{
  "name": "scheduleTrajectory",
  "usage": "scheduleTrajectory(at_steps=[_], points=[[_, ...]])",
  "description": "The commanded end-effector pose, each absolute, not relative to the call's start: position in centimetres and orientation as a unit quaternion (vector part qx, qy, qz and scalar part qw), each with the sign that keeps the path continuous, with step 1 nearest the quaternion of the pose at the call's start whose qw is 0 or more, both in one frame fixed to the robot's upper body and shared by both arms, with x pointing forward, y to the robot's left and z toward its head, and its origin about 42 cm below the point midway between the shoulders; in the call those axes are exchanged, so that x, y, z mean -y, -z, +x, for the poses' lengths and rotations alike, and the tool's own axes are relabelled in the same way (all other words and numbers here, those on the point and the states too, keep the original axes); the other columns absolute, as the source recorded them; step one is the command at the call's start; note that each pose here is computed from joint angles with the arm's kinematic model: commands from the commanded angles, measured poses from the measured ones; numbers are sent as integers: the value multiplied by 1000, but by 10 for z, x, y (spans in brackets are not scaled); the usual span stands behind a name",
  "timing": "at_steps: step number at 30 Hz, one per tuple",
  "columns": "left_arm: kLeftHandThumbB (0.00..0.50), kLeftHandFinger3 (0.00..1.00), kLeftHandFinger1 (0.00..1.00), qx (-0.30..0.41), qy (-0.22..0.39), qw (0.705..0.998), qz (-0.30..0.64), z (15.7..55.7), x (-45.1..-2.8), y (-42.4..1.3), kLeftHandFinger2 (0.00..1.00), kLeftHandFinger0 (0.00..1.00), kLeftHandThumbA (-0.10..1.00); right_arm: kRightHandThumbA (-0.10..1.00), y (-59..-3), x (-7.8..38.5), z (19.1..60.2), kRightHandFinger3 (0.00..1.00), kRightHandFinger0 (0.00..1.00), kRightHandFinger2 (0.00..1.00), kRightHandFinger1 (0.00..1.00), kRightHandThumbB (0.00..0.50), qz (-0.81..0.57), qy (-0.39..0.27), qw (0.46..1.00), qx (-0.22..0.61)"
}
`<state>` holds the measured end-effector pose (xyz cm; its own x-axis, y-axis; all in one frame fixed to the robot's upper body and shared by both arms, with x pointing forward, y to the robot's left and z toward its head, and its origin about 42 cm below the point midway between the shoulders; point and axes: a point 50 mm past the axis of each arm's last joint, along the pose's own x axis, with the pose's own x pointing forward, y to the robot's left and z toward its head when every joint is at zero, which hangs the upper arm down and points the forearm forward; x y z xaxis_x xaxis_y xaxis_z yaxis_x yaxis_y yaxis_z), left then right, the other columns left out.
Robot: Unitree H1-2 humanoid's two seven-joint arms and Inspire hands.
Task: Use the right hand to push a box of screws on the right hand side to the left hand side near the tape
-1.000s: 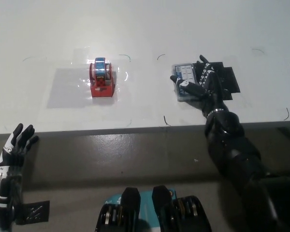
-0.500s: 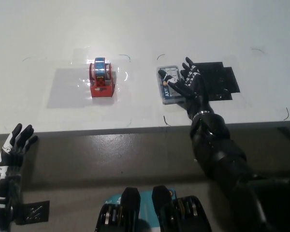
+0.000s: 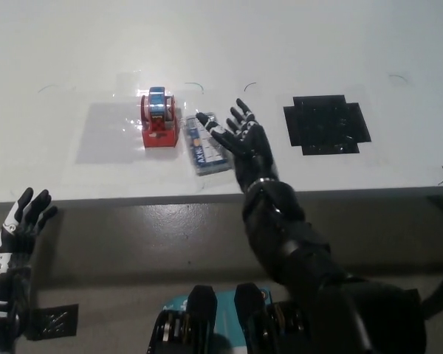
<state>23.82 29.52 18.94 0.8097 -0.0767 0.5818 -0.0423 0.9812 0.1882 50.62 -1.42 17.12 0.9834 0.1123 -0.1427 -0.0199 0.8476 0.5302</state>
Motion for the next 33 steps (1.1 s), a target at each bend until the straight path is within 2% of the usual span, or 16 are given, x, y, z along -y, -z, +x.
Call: scheduleTrajectory(at_steps=[1,3,10,14,22,25,28,30,33], points=[[113,1000,1000,335,22,936,102,238,-297,-204,1000,1000,1000,1000,-198,-15,508,1000,1000,1000,1000,169,353,-12,930,-99],[121,1000,1000,336,18,935,107,238,-298,-205,1000,1000,1000,1000,-201,-18,508,1000,1000,1000,1000,152,372,-4,922,-102],[123,1000,1000,338,16,935,109,239,-301,-206,1000,1000,1000,1000,-205,-26,507,1000,1000,1000,1000,161,422,4,898,-125],[132,1000,1000,338,16,935,108,241,-302,-207,1000,1000,1000,1000,-204,-27,507,1000,1000,1000,1000,203,455,6,879,-140],[97,1000,1000,344,17,933,104,240,-301,-206,1000,1000,1000,1000,-206,-27,508,1000,1000,1000,1000,172,465,30,873,-146],[92,1000,1000,344,19,933,106,240,-300,-206,1000,1000,1000,1000,-210,-24,508,1000,1000,1000,1000,132,421,29,901,-105],[93,1000,1000,342,15,933,108,238,-302,-206,1000,1000,1000,1000,-219,-10,515,1000,1000,1000,1000,124,367,20,930,-32],[100,1000,1000,337,12,935,111,237,-304,-205,1000,1000,1000,1000,-228,1,521,1000,1000,1000,1000,173,333,16,943,2],[80,1000,1000,338,12,934,111,239,-306,-205,1000,1000,1000,1000,-245,24,529,1000,1000,1000,1000,194,297,15,953,64]])
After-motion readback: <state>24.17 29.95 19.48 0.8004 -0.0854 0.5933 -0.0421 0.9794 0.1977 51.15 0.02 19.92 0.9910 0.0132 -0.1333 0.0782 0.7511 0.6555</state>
